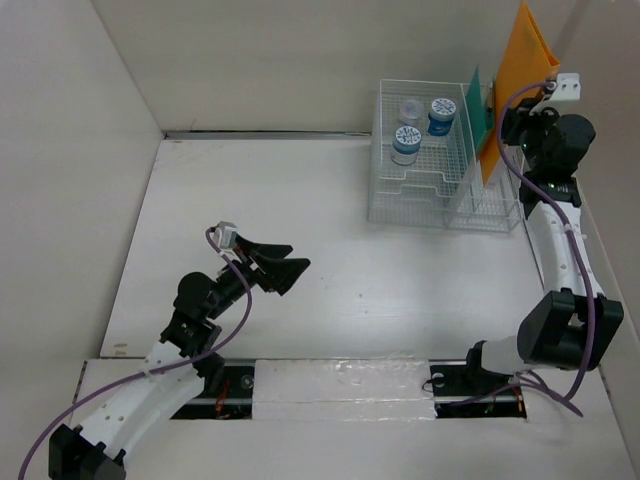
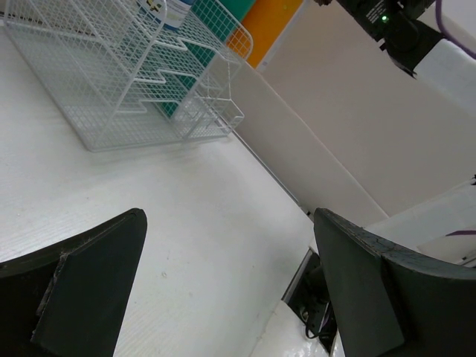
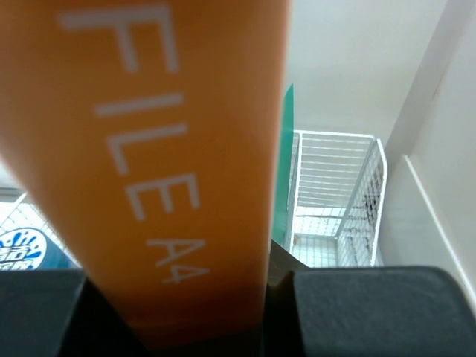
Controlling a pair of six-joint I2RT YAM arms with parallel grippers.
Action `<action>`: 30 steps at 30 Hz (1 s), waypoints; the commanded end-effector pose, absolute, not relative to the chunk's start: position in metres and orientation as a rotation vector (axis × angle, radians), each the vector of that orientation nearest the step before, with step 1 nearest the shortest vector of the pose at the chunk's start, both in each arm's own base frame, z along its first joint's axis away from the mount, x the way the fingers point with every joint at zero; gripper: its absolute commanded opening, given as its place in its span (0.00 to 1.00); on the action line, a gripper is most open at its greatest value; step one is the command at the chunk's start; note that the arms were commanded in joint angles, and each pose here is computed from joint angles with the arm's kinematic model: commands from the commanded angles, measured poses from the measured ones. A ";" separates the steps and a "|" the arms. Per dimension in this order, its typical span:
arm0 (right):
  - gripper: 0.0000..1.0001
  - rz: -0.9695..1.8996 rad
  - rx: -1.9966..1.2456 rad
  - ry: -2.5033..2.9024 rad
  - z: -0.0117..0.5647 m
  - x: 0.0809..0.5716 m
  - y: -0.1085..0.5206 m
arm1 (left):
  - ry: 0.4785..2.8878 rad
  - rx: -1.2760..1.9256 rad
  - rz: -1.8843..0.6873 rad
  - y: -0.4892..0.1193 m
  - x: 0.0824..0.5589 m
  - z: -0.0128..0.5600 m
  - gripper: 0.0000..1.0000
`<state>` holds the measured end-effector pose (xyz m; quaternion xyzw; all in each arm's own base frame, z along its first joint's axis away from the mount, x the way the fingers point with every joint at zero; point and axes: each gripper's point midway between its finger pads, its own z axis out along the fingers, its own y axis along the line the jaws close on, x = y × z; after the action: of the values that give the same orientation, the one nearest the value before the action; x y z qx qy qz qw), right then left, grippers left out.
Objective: Organize the desk
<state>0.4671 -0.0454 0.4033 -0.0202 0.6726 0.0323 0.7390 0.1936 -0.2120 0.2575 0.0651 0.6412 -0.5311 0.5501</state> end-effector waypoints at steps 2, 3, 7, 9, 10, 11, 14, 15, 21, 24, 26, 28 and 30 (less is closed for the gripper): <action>0.00 0.127 -0.064 1.274 0.435 0.465 -0.035 | 1.474 0.186 -1.273 -0.215 0.189 0.267 0.92; 0.00 0.128 -0.062 1.245 0.438 0.464 -0.035 | 1.472 0.187 -1.276 -0.215 0.189 0.268 0.91; 0.00 0.128 -0.033 1.241 0.423 0.470 -0.040 | 1.481 0.192 -1.280 -0.216 0.189 0.265 0.91; 0.00 0.128 -0.024 1.230 0.415 0.470 -0.041 | 1.479 0.195 -1.280 -0.217 0.190 0.265 0.91; 0.00 0.117 -0.008 1.227 0.412 0.470 -0.044 | 1.489 0.196 -1.279 -0.218 0.191 0.262 0.91; 0.00 0.111 -0.002 1.221 0.410 0.471 -0.045 | 1.488 0.200 -1.282 -0.219 0.191 0.262 0.91; 0.00 0.100 0.009 1.211 0.401 0.474 -0.045 | 1.490 0.206 -1.288 -0.221 0.191 0.261 0.91; 0.00 0.094 0.014 1.203 0.399 0.474 -0.047 | 1.490 0.206 -1.288 -0.221 0.192 0.261 0.91; 0.00 0.054 0.023 1.185 0.385 0.480 -0.047 | 1.494 0.210 -1.284 -0.222 0.193 0.260 0.91; 0.00 0.056 0.001 1.193 0.376 0.486 -0.040 | 1.495 0.209 -1.282 -0.221 0.193 0.259 0.91; 0.00 0.051 0.004 1.202 0.368 0.489 -0.041 | 1.492 0.210 -1.282 -0.221 0.193 0.260 0.91; 0.00 0.049 0.001 1.190 0.367 0.490 -0.041 | 1.493 0.208 -1.279 -0.221 0.193 0.260 0.91; 0.00 0.050 0.003 1.199 0.359 0.495 -0.042 | 1.493 0.212 -1.280 -0.221 0.192 0.259 0.91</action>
<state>0.4972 -0.0524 0.3215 0.0230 0.6257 0.0209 0.7795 0.1968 -0.2198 0.2459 0.0715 0.6558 -0.5315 0.5313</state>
